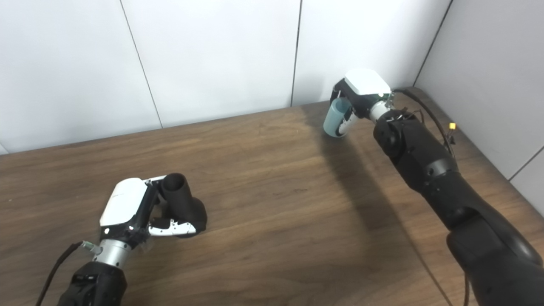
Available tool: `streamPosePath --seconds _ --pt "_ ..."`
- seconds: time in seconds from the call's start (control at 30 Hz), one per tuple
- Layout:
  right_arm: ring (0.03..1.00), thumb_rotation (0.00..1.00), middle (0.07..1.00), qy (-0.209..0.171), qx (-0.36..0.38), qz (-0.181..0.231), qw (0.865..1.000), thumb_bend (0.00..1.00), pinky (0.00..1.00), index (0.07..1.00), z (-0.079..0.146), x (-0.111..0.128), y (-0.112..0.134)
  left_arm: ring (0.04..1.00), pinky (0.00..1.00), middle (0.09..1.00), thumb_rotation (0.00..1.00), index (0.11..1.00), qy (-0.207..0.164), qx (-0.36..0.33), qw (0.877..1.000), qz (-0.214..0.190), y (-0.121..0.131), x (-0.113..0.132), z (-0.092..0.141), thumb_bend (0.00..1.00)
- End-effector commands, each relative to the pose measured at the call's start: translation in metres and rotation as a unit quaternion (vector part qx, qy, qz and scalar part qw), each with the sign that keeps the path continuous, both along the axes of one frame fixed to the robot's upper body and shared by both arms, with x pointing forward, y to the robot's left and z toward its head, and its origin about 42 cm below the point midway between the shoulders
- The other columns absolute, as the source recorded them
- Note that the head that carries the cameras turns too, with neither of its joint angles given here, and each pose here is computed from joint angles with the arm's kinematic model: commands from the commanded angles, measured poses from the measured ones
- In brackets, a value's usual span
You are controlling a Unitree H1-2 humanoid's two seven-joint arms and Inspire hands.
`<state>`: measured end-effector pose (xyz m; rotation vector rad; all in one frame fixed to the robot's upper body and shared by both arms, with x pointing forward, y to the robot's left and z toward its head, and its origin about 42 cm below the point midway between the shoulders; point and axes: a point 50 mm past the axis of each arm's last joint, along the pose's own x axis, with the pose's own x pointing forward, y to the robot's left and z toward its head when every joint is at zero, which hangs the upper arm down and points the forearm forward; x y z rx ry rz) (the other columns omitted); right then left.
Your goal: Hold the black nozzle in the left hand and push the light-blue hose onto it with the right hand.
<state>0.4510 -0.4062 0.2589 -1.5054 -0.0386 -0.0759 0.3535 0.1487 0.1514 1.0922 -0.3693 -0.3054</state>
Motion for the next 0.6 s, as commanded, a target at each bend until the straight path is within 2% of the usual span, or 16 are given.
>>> streamPosePath --seconds 0.0,0.1,0.23,0.27,0.3,0.33,0.4,0.57 --pt "0.403 0.00 0.496 -0.060 -0.005 0.023 0.998 0.51 0.39 0.497 0.048 -0.001 0.010 0.547 0.45 0.485 0.00 0.485 0.013 0.021 1.000 0.000 0.002 -0.001 -0.004 0.52" --pt "0.399 0.00 0.500 -0.072 -0.003 0.053 0.996 0.50 0.33 0.493 0.066 -0.012 0.027 0.551 0.45 0.477 0.00 0.488 0.017 0.020 1.000 0.003 0.001 -0.001 -0.004 0.53" --pt "0.412 0.00 0.501 -0.080 0.002 0.105 0.991 0.50 0.44 0.505 0.088 -0.029 0.055 0.546 0.45 0.469 0.00 0.490 0.016 0.020 1.000 0.001 -0.003 -0.001 -0.004 0.53" --pt "0.417 0.00 0.495 -0.082 -0.001 0.118 0.990 0.51 0.54 0.506 0.093 -0.034 0.062 0.542 0.45 0.466 0.00 0.492 0.015 0.019 1.000 0.000 -0.004 -0.002 -0.004 0.53" --pt "0.419 0.00 0.493 -0.086 -0.002 0.131 0.988 0.51 0.59 0.506 0.098 -0.038 0.069 0.540 0.44 0.464 0.00 0.492 0.015 0.019 1.000 0.000 -0.005 -0.002 -0.004 0.53" --pt "0.409 0.00 0.499 -0.092 -0.006 0.143 0.985 0.52 0.52 0.507 0.101 -0.041 0.074 0.541 0.44 0.464 0.00 0.492 0.017 0.020 1.000 0.000 -0.006 -0.003 -0.003 0.53" --pt "0.398 0.00 0.504 -0.104 -0.005 0.162 0.981 0.52 0.44 0.509 0.108 -0.046 0.084 0.543 0.45 0.462 0.00 0.492 0.020 0.023 1.000 0.001 -0.009 -0.004 -0.003 0.53" --pt "0.386 0.00 0.511 -0.118 0.014 0.199 0.973 0.52 0.39 0.508 0.123 -0.063 0.108 0.526 0.43 0.455 0.00 0.493 0.023 0.030 0.999 0.001 -0.019 -0.004 -0.005 0.53"
